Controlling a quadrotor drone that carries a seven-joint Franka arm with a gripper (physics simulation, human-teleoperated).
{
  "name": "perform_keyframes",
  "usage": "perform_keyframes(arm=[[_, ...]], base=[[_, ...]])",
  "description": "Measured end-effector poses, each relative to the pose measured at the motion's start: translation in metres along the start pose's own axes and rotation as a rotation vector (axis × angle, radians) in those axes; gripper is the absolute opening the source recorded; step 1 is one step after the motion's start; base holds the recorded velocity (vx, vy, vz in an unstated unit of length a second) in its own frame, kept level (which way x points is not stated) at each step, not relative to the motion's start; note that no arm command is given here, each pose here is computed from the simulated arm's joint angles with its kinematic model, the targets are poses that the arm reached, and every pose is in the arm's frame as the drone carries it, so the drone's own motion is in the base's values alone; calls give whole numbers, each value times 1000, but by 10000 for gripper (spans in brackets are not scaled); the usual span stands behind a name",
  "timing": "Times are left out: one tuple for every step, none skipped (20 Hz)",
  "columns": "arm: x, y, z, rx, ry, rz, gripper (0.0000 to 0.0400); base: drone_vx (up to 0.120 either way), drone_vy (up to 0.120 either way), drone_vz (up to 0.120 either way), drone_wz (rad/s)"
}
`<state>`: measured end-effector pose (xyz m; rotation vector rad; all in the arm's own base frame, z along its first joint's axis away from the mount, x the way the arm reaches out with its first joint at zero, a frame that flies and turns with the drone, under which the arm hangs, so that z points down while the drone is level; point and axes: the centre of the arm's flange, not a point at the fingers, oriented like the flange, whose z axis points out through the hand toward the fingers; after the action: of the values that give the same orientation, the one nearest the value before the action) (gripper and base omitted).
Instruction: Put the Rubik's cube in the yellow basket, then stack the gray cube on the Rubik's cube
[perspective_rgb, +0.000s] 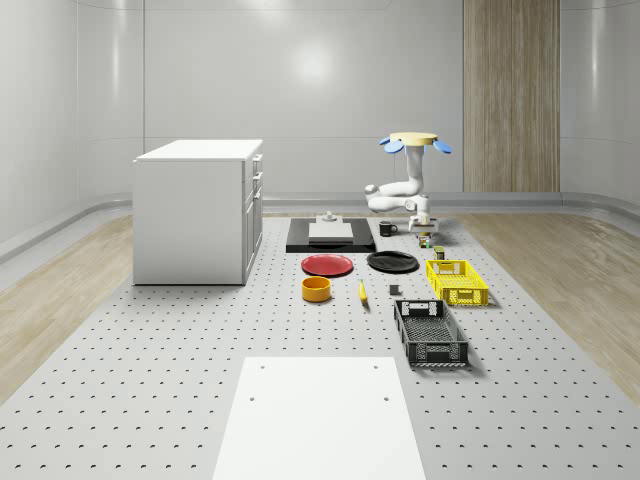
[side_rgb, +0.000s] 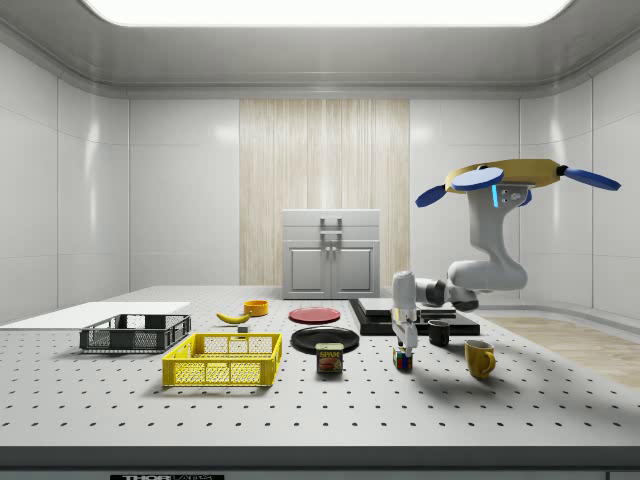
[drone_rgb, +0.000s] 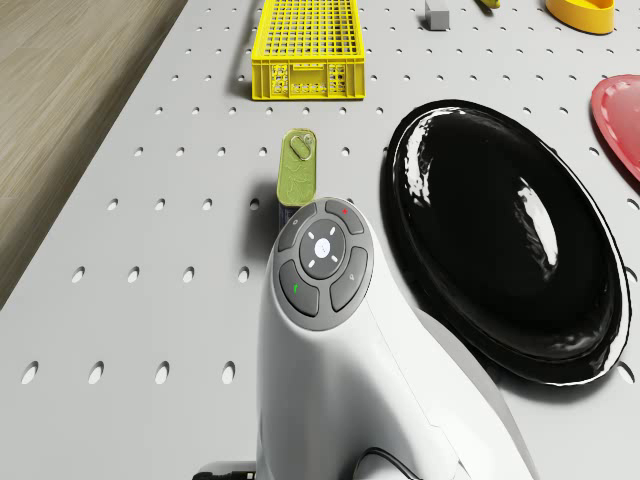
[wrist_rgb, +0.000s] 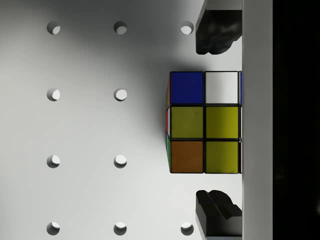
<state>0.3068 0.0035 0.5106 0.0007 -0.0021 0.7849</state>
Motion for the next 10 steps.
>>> perform_keyframes(arm=[[0,0,3,0,0,0,400],[1,1,7,0,0,0,400],[1,0,10,0,0,0,400],[3,-1,12,0,0,0,400],[4,-2,14,0,0,0,400],[5,-3,15,0,0,0,400],[6,-3,17,0,0,0,400],[7,-4,18,0,0,0,400],[8,-5,19,0,0,0,400],[8,-5,19,0,0,0,400]], base=[[0,0,0,0],[0,0,0,0],[0,0,0,0],[0,0,0,0],[0,0,0,0],[0,0,0,0],[0,0,0,0],[0,0,0,0],[0,0,0,0],[0,0,0,0]])
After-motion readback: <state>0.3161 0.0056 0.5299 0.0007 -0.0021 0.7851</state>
